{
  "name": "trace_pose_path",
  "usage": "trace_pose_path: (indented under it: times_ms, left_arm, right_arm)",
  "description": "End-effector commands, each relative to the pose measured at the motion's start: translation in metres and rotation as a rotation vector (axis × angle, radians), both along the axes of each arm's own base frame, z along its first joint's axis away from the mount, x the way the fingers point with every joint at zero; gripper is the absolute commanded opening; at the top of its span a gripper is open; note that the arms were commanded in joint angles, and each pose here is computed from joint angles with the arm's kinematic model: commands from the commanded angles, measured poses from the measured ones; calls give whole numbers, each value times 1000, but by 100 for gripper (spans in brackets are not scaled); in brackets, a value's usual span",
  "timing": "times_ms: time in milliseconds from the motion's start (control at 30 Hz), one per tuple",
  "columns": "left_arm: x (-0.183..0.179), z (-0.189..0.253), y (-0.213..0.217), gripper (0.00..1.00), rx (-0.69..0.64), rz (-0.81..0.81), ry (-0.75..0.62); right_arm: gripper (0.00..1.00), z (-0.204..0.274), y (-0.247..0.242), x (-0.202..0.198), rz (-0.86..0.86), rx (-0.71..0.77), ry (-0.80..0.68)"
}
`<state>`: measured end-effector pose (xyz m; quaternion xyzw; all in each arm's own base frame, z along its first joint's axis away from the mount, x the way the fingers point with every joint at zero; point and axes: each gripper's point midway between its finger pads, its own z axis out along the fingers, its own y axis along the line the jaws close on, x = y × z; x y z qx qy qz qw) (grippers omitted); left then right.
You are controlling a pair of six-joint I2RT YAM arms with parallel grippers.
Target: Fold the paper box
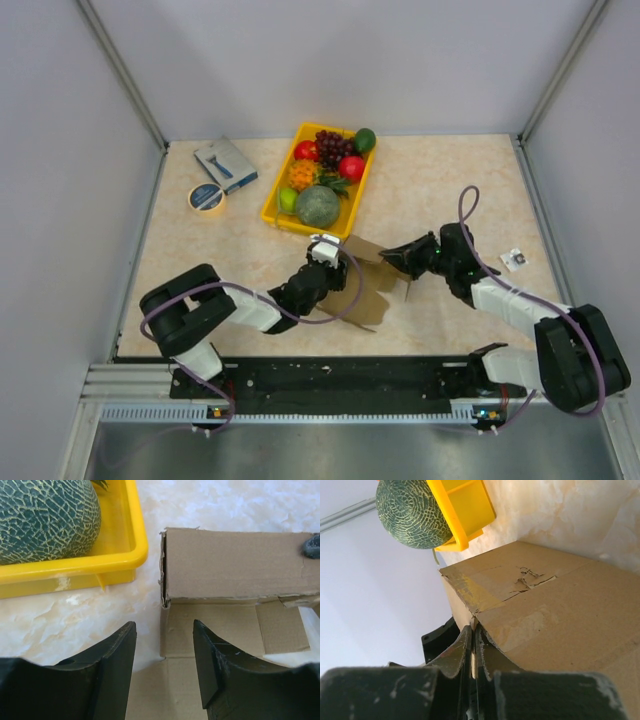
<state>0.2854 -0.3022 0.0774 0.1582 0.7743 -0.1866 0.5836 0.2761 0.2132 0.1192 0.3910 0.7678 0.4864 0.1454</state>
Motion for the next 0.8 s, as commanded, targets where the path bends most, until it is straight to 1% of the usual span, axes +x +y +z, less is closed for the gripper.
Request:
trace_pose_path:
  times_ms: [0, 67, 200, 367, 500, 567, 600, 633, 667, 700, 733, 767]
  left_arm:
    - [12, 34, -12, 53, -139, -15, -140]
    - [17, 31, -16, 50, -125, -11, -142]
    - [27, 34, -19, 43, -147, 10, -167]
    - [35, 34, -21, 39, -160, 27, -189]
    - [40, 34, -28, 28, -145, 24, -195]
    - [42, 35, -28, 19, -138, 31, -202]
    - [42, 34, -28, 15, -124, 31, -196]
    - [42, 33, -27, 9, -120, 33, -192]
    - [43, 38, -28, 6, -126, 30, -195]
    - [42, 38, -28, 3, -130, 29, -183]
    - [40, 34, -27, 0, -115, 27, -168]
    - [41, 37, -27, 0, -115, 34, -162]
  right_arm:
    - [0, 11, 5, 4, -3, 43, -23]
    - [0, 11, 6, 4, -5, 46, -22]
    - [0, 12, 6, 2, -8, 63, -11]
    - [0, 13, 3, 0, -27, 67, -8]
    - [0, 13, 2, -1, -33, 70, -10]
    - [0, 13, 2, -2, -23, 63, -28]
    - [7, 20, 4, 0, -8, 67, -86]
    - [13, 26, 4, 0, 9, 59, -133]
    - [20, 27, 3, -2, 35, 21, -193]
    - [41, 28, 1, -4, 50, 0, -228]
    - [48, 25, -1, -8, 66, -35, -245]
    - [55, 30, -3, -12, 108, -99, -326]
